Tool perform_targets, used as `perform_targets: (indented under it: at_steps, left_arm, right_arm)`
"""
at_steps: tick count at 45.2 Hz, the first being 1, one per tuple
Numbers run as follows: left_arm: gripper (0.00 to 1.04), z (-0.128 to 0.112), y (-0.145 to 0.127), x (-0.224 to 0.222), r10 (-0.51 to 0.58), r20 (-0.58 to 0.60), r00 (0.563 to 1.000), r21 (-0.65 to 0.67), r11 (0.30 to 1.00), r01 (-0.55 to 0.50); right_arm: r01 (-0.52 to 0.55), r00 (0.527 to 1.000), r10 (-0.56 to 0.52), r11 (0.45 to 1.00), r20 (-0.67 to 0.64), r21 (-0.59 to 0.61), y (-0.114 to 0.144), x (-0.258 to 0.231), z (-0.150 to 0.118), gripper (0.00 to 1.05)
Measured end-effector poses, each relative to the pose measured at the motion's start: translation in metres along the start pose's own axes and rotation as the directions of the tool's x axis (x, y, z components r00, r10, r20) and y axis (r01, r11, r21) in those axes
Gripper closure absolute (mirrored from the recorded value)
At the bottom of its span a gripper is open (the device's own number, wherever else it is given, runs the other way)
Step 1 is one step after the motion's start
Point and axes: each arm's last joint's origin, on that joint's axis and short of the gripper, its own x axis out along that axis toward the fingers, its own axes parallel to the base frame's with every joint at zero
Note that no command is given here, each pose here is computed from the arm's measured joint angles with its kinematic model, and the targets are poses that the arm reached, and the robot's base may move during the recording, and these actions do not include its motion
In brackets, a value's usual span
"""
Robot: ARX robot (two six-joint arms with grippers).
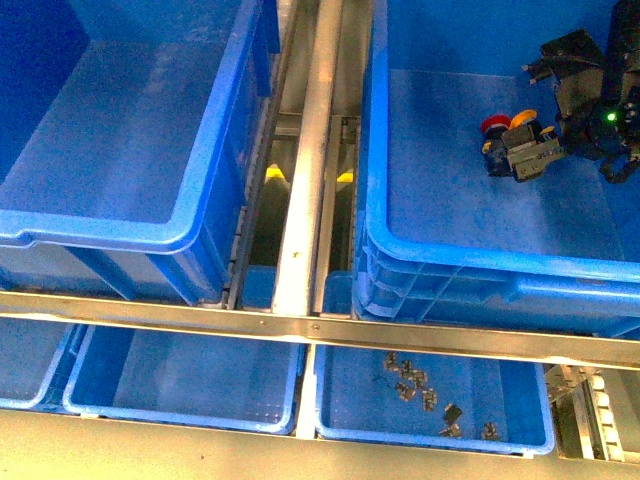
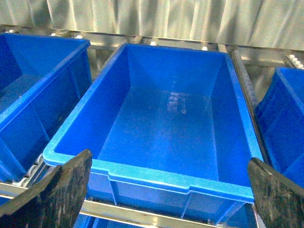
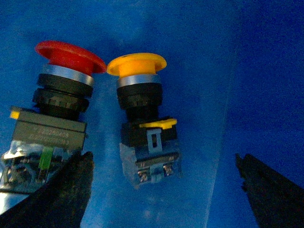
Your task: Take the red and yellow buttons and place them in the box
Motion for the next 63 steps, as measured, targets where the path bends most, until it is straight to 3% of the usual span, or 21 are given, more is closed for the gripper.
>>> perform_targets:
  at_steps: [2, 12, 19, 23, 28, 34, 36, 38, 44, 54, 63]
  left_arm:
    - [0.08, 0.000, 0.000, 0.000, 0.000, 0.000, 1.000, 0.000, 1.000, 0.000]
    - [0.08, 0.000, 0.000, 0.000, 0.000, 0.000, 1.000, 0.000, 1.000, 0.000]
    - [0.08, 0.000, 0.000, 0.000, 0.000, 0.000, 1.000, 0.000, 1.000, 0.000]
    - [0.08, 0.000, 0.000, 0.000, 0.000, 0.000, 1.000, 0.000, 1.000, 0.000]
    - [0.08, 0.000, 0.000, 0.000, 0.000, 0.000, 1.000, 0.000, 1.000, 0.000]
    - [0.08, 0.000, 0.000, 0.000, 0.000, 0.000, 1.000, 0.000, 1.000, 0.000]
    - [0.08, 0.000, 0.000, 0.000, 0.000, 0.000, 1.000, 0.000, 1.000, 0.000]
    - [0.08, 0.000, 0.000, 0.000, 0.000, 0.000, 1.000, 0.000, 1.000, 0.000]
    - [0.08, 0.000, 0.000, 0.000, 0.000, 0.000, 1.000, 0.000, 1.000, 0.000]
    - [0.08, 0.000, 0.000, 0.000, 0.000, 0.000, 1.000, 0.000, 1.000, 0.000]
    - [0.08, 0.000, 0.000, 0.000, 0.000, 0.000, 1.000, 0.000, 1.000, 0.000]
  right_arm:
    - [0.001, 1.000, -0.001, 1.000, 0.013, 0.010, -0.002, -0.009, 0.000, 0.05]
    - [-0.042, 0.991, 0.034, 0.997, 0.133, 0.063, -0.016, -0.084, -0.003, 0.06]
    - [-0.170, 0.978, 0.144, 0.970, 0.152, 0.176, -0.016, -0.159, -0.026, 0.06]
    - [-0.279, 0.955, 0.229, 0.907, 0.188, 0.314, -0.010, -0.224, -0.042, 0.06]
    - [-0.278, 0.958, 0.209, 0.836, 0.195, 0.474, -0.003, -0.273, -0.053, 0.06]
    - [-0.306, 0.949, 0.170, 0.702, 0.265, 0.643, -0.004, -0.301, -0.052, 0.07]
    - [-0.295, 0.938, 0.096, 0.724, 0.333, 0.623, -0.003, -0.297, -0.056, 0.13]
    - [-0.300, 0.898, 0.034, 0.777, 0.439, 0.553, -0.004, -0.296, -0.067, 0.23]
    - [-0.258, 0.814, -0.046, 0.865, 0.579, 0.430, -0.019, -0.310, -0.078, 0.50]
    - [-0.224, 0.811, -0.049, 0.895, 0.583, 0.387, -0.027, -0.315, -0.105, 0.99]
    - [-0.217, 0.812, -0.052, 0.898, 0.582, 0.383, -0.033, -0.322, -0.113, 1.01]
